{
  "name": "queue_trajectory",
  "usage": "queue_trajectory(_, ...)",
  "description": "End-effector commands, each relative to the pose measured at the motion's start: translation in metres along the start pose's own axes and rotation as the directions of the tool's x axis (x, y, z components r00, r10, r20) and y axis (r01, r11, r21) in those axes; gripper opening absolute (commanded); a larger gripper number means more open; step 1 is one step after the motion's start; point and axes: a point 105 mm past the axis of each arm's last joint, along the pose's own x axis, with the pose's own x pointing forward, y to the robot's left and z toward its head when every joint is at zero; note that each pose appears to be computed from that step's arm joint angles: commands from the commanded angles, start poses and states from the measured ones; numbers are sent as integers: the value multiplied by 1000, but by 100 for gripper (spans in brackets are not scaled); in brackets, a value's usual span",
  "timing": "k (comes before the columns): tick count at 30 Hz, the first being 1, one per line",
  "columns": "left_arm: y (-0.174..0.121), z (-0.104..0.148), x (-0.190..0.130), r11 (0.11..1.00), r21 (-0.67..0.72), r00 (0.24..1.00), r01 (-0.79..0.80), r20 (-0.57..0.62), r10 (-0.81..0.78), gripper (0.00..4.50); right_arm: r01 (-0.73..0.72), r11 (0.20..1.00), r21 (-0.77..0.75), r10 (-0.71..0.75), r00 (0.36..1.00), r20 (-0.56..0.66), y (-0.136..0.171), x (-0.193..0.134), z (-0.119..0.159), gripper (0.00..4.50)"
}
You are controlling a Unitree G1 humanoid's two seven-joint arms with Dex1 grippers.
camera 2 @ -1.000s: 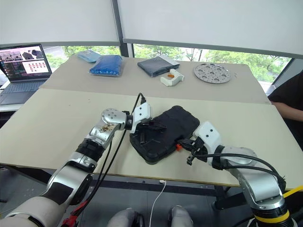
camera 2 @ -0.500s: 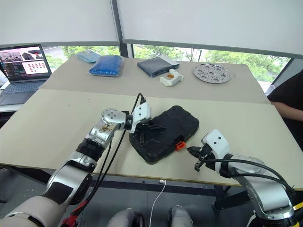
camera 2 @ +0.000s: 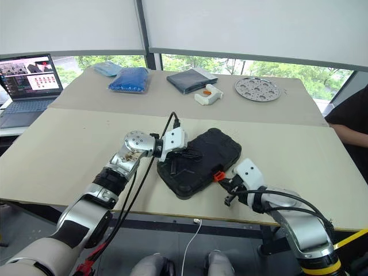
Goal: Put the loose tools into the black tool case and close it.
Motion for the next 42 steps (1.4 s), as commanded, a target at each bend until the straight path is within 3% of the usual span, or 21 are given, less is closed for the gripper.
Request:
queue_trajectory(1,-32,-41,4,993,-8,982,115,-152,-115,11,16,995,-94,-4,992,124,-1,-3,39,0)
queue_trajectory(20,-34,-54,-2,992,-29,973,124,-191,-127,11,29,990,-136,-12,992,124,-2,17,35,0)
queue_trajectory(28,-31,-58,-8,994,-36,973,104,-205,-109,11,57,989,-136,-46,995,85,-13,4,23,0)
queue_trajectory(42,-27,-62,-10,995,-63,974,75,-211,-87,11,23,993,-119,-5,988,151,-4,26,46,0)
